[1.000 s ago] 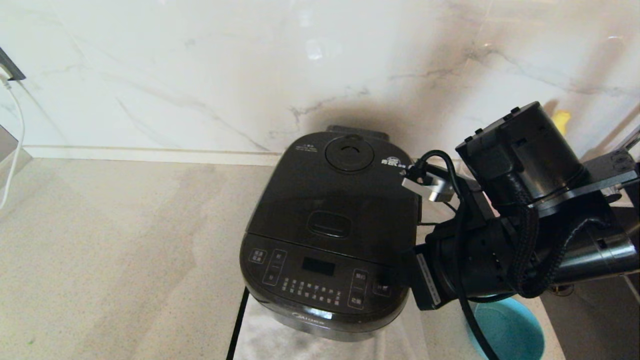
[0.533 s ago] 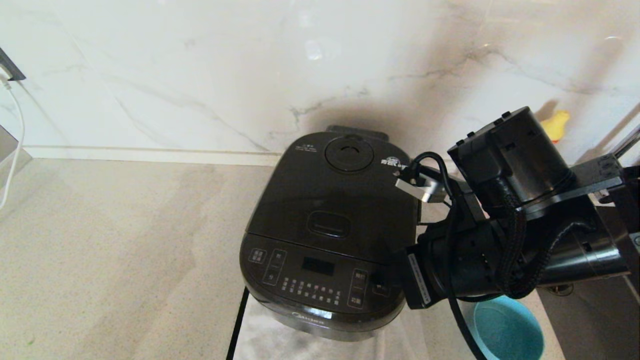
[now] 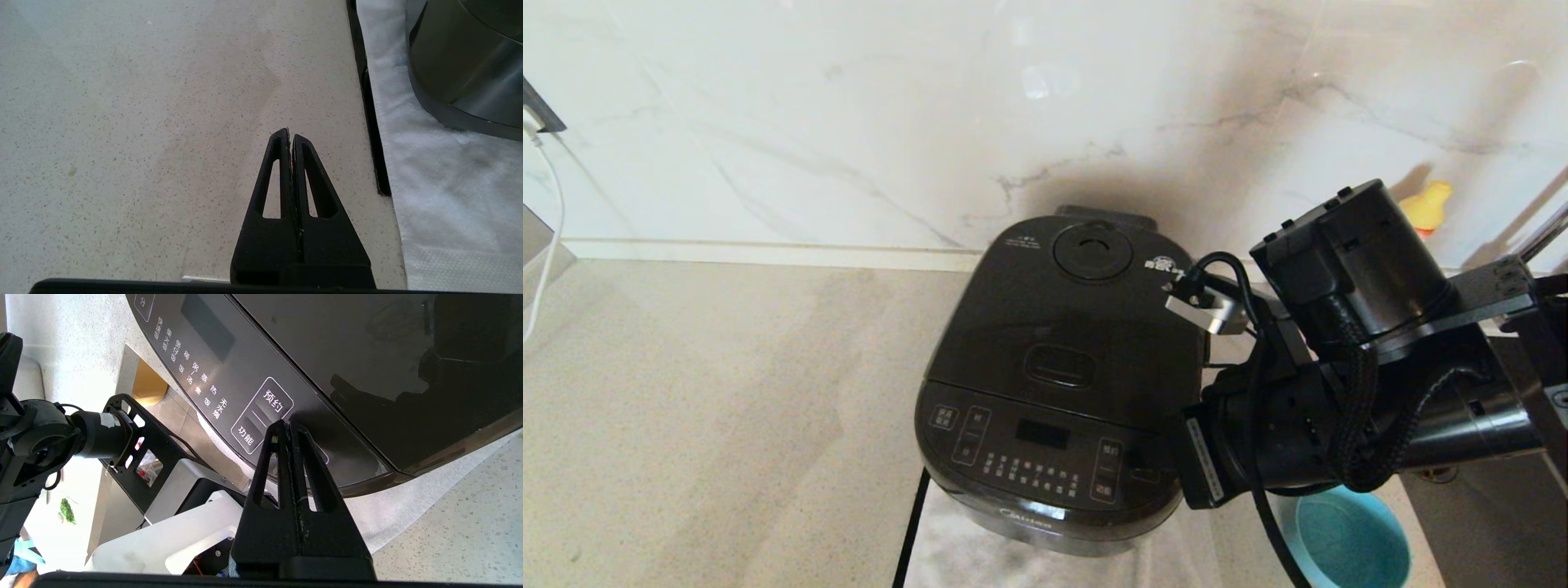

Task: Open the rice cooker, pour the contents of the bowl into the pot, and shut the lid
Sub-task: Press the start button

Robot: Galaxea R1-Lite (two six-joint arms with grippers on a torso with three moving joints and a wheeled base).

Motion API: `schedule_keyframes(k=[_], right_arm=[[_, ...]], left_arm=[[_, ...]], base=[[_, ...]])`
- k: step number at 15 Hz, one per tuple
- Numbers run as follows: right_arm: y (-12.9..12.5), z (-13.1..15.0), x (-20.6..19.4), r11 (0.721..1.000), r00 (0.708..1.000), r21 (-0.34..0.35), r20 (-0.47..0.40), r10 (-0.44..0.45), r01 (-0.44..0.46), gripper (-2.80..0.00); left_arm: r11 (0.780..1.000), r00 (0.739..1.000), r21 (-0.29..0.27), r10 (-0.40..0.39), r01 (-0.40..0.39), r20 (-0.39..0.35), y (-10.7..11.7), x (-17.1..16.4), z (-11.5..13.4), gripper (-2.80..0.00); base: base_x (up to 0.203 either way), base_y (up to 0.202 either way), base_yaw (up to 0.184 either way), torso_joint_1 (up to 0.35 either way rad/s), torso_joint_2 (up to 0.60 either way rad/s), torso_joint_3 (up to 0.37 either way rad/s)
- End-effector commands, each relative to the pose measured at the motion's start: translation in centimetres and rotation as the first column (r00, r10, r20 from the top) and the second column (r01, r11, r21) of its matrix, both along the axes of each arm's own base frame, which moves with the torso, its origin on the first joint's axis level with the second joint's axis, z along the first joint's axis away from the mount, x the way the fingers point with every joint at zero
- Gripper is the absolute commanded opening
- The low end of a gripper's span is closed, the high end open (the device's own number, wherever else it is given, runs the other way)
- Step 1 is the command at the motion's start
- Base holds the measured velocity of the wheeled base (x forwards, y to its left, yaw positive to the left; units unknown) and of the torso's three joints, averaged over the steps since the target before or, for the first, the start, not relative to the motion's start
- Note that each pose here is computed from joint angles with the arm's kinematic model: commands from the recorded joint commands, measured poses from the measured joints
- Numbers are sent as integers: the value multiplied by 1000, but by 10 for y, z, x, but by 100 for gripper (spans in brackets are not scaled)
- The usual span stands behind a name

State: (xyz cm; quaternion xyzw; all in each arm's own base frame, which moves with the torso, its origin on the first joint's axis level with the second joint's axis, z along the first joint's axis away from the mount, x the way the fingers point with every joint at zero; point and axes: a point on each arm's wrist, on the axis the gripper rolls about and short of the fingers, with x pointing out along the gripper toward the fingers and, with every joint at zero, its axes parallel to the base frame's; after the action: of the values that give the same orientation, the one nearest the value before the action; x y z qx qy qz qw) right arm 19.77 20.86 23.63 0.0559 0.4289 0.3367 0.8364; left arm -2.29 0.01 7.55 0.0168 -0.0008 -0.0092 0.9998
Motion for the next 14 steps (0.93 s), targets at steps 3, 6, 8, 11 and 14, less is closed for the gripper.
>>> schedule_keyframes(k=[3,6,8,11,14], right_arm=[[2,-7,2,1000,1000,-16,-18,-1,1,-280],[1,-12,0,1000,1000,-31,-32,-1,0,-280],[-2,-10,-3,1000,1000,-27,-28,-1,0,-280],[-4,-9,-4,1000,1000,-19,-21,-3,2,-280],[-5,-13,-5,1000,1000,-21,-23,-4,4,-280]], left_arm=[[1000,1000,0,0,0,-3,0,0,0,-280],[1000,1000,0,0,0,-2,0,0,0,-280],[1000,1000,0,0,0,-3,0,0,0,-280],[1000,1000,0,0,0,-3,0,0,0,-280],[1000,1000,0,0,0,-1,0,0,0,-280]], base=[[0,0,0,0,0,0],[0,0,0,0,0,0],[0,0,0,0,0,0],[0,0,0,0,0,0],[0,0,0,0,0,0]])
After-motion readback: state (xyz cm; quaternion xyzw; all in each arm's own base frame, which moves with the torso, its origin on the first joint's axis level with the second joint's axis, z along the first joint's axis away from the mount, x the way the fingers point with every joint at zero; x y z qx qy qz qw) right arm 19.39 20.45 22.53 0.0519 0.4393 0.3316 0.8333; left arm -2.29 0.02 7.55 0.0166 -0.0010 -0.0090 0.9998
